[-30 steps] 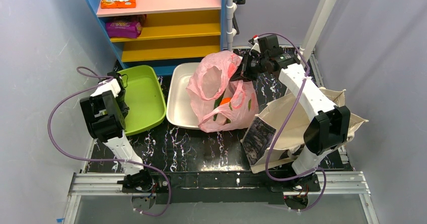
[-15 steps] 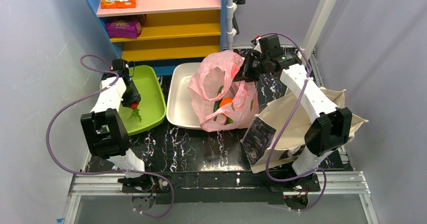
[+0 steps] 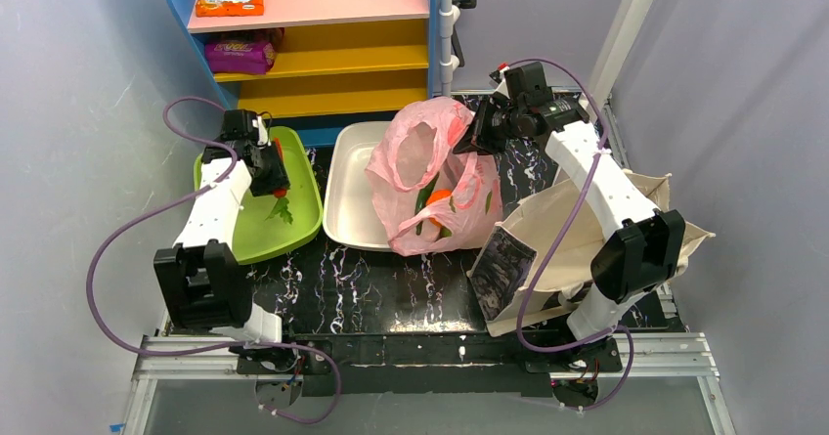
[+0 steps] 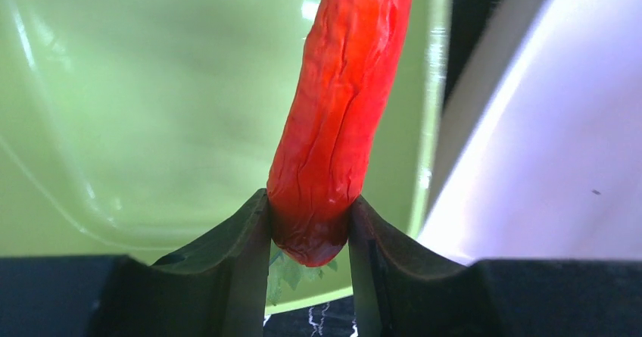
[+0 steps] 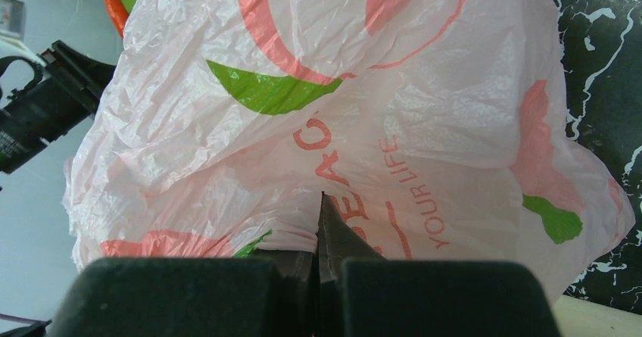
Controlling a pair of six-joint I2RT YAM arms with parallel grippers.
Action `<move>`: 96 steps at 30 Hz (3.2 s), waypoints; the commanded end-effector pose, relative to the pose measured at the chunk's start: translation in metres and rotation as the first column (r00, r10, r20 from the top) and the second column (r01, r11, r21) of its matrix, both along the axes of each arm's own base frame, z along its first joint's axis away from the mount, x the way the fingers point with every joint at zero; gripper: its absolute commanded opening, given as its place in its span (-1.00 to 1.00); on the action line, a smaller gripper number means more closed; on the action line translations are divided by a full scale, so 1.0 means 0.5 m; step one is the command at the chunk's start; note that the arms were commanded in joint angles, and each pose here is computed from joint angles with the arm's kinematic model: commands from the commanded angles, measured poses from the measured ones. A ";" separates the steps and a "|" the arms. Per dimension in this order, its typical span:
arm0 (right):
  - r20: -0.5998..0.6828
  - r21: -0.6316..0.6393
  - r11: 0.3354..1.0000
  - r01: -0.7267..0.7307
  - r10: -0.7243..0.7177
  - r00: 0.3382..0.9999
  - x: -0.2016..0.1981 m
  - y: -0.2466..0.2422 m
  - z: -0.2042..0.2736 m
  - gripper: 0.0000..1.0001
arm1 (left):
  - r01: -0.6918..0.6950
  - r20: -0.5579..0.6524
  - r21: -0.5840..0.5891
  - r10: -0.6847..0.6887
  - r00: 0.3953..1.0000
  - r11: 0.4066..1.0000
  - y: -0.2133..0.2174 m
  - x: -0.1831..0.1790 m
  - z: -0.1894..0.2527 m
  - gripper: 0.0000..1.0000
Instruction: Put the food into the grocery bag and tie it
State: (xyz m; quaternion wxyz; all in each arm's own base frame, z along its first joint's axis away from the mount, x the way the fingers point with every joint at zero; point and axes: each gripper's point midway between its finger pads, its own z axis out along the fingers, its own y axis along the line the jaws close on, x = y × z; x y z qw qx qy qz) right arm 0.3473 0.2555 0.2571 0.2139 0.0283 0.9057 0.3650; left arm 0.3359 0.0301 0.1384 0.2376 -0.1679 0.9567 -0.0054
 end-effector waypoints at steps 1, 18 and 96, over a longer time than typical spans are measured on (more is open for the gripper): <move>0.034 -0.003 1.000 0.010 -0.010 0.999 0.017 0.002 0.023 -0.97 | 0.129 0.159 -0.066 -0.117 0.980 0.989 -0.060 0.000 0.067 -1.00; 0.005 -0.030 0.999 -0.022 0.023 1.000 0.037 0.042 0.009 -0.97 | 0.369 0.496 -0.089 -0.280 0.822 0.925 -0.159 -0.017 0.202 -1.00; 0.116 -0.052 0.998 -0.045 0.051 0.992 0.027 0.035 0.078 -0.97 | 0.901 0.631 -0.138 -0.665 0.400 0.411 -0.687 -0.136 0.251 0.89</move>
